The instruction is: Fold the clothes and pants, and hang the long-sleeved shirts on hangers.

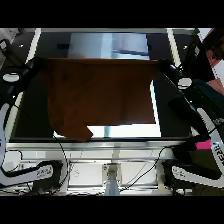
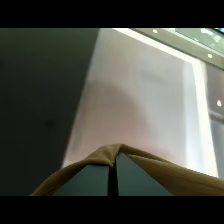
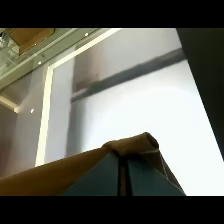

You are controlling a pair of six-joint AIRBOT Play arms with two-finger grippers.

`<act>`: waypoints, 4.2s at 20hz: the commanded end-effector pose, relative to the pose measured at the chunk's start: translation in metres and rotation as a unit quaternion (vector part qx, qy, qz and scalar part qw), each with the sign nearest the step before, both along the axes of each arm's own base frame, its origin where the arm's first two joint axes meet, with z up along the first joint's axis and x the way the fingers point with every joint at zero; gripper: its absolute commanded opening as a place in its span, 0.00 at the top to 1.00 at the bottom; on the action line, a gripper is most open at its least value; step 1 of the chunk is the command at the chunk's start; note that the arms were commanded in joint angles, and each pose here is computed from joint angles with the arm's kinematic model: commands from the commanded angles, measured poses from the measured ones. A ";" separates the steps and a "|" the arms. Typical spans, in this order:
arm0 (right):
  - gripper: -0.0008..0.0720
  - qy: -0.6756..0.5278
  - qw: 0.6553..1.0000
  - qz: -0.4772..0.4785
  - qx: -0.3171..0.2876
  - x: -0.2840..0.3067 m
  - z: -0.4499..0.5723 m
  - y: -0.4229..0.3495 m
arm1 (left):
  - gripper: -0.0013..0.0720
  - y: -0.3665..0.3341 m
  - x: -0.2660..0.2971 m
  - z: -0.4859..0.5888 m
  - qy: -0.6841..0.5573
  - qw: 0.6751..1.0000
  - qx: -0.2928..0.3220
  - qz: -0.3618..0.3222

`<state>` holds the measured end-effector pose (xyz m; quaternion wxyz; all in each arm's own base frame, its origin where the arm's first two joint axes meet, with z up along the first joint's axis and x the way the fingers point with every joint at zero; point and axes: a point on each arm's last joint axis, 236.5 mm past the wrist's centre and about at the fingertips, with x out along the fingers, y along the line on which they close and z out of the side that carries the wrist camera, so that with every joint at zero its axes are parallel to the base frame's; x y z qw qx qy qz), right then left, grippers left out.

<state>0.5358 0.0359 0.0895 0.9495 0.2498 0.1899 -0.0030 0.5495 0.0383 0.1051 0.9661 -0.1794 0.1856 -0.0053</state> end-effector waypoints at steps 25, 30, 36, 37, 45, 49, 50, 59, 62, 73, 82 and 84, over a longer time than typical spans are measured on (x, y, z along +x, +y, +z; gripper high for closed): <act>0.97 0.308 0.927 0.202 -0.067 -0.084 -0.124 0.025 | 0.96 -0.013 -0.092 -0.143 0.333 0.922 0.028 -0.195; 0.54 0.335 0.915 0.217 -0.060 -0.097 -0.131 0.029 | 0.43 -0.017 -0.098 -0.148 0.345 0.916 0.022 -0.204; 0.35 0.353 0.902 0.235 -0.079 -0.109 -0.123 0.026 | 0.01 -0.003 -0.117 -0.148 0.376 0.902 0.046 -0.208; 0.35 0.359 0.897 0.239 -0.097 -0.113 -0.119 0.020 | 0.01 0.005 -0.121 -0.144 0.380 0.902 0.051 -0.199; 0.38 0.321 0.890 0.191 -0.259 -0.144 -0.033 -0.046 | 0.23 0.069 -0.167 -0.063 0.352 0.933 -0.006 -0.070; 0.38 0.279 0.906 0.170 -0.267 -0.152 0.004 -0.051 | 0.23 0.053 -0.219 -0.100 0.396 0.913 -0.075 -0.069; 0.38 0.272 0.909 0.168 -0.267 -0.152 0.009 -0.051 | 0.23 0.039 -0.233 -0.114 0.407 0.905 -0.089 -0.081; 0.38 0.259 0.913 0.163 -0.270 -0.148 0.012 -0.051 | 0.23 -0.063 -0.347 -0.190 0.456 0.859 -0.192 -0.136; 0.38 0.259 0.913 0.163 -0.270 -0.148 0.012 -0.051 | 0.23 -0.060 -0.350 -0.191 0.436 0.876 -0.165 -0.120; 0.38 0.257 0.913 0.163 -0.270 -0.147 0.012 -0.051 | 0.25 -0.035 -0.338 -0.189 0.410 0.901 -0.118 -0.076; 0.38 0.254 0.914 0.162 -0.271 -0.146 0.013 -0.051 | 0.25 -0.055 -0.334 -0.186 0.407 0.900 -0.112 -0.111; 0.38 0.254 0.914 0.162 -0.271 -0.146 0.013 -0.051 | 0.25 -0.059 -0.332 -0.189 0.406 0.901 -0.094 -0.122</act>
